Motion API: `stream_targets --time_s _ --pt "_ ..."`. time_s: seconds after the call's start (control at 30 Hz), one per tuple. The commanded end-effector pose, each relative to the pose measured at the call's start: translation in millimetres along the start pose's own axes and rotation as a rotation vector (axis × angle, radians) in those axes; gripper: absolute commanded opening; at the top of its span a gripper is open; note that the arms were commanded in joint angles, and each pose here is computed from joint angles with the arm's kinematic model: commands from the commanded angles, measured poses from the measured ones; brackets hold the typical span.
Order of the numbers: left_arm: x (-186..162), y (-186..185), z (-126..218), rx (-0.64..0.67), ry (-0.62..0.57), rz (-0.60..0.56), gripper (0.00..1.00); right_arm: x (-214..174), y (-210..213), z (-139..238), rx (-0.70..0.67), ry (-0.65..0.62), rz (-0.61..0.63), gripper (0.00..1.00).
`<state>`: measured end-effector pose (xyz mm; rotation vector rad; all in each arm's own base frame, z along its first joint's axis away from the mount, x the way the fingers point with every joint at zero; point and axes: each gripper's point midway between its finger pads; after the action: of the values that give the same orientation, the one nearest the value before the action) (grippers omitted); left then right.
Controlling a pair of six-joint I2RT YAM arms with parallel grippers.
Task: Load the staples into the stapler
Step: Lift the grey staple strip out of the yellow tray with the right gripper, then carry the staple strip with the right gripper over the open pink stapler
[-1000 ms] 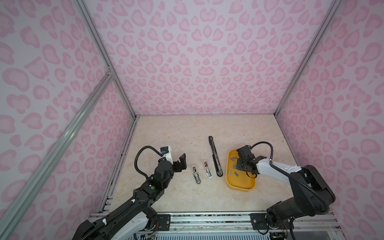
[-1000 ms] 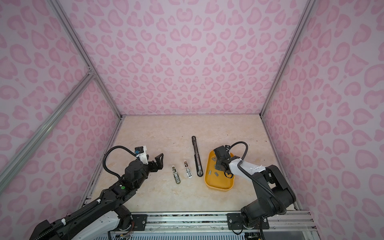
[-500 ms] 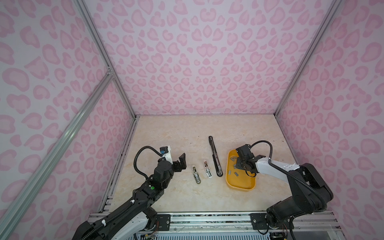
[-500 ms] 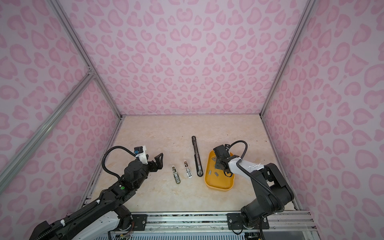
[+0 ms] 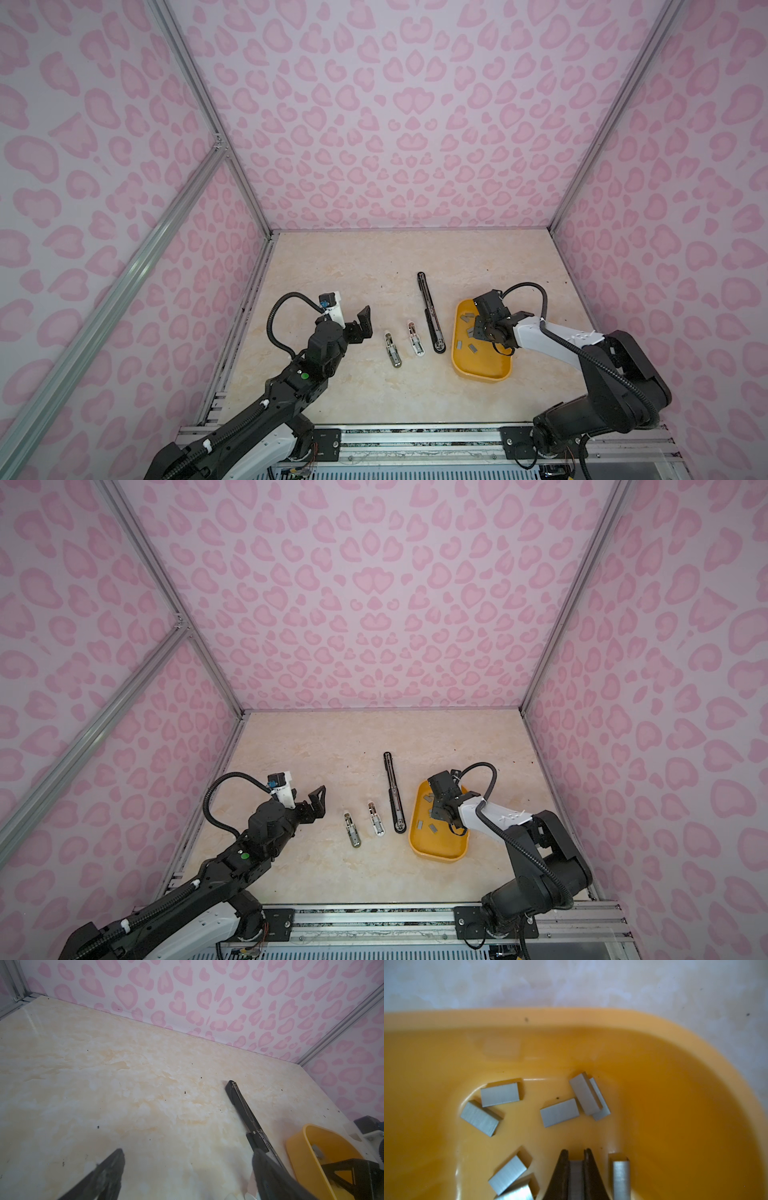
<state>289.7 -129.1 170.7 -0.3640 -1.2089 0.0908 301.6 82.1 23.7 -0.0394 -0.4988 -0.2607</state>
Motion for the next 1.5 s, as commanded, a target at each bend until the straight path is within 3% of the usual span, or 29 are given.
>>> stream_targets --time_s 0.0,0.23,0.47,0.73,1.23,1.47 --pt "4 2 1 0.013 -0.014 0.008 0.97 0 -5 6 -0.007 -0.014 -0.003 0.12" --pt "3 8 0 0.048 -0.019 0.013 0.97 24 17 35 0.086 -0.059 -0.015 0.1" --pt "3 11 1 0.059 -0.024 0.016 0.97 52 43 87 0.134 -0.19 0.046 0.1" --pt "0 10 -3 0.059 -0.008 0.019 0.97 52 103 143 0.338 -0.357 0.171 0.1" --pt "-15 7 -15 0.061 0.054 0.028 0.97 -15 175 117 0.454 -0.261 0.369 0.07" --pt "-8 7 -12 0.058 0.035 0.016 0.97 -48 184 104 0.462 -0.185 0.432 0.05"
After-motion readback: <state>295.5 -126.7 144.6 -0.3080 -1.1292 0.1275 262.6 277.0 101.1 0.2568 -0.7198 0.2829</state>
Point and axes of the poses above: each gripper's point midway between its finger pads, its own z axis back along the fingers, its own y axis along the line the jaws close on, x = y × z, and after that the axes turned 1 degree about -z, right-handed
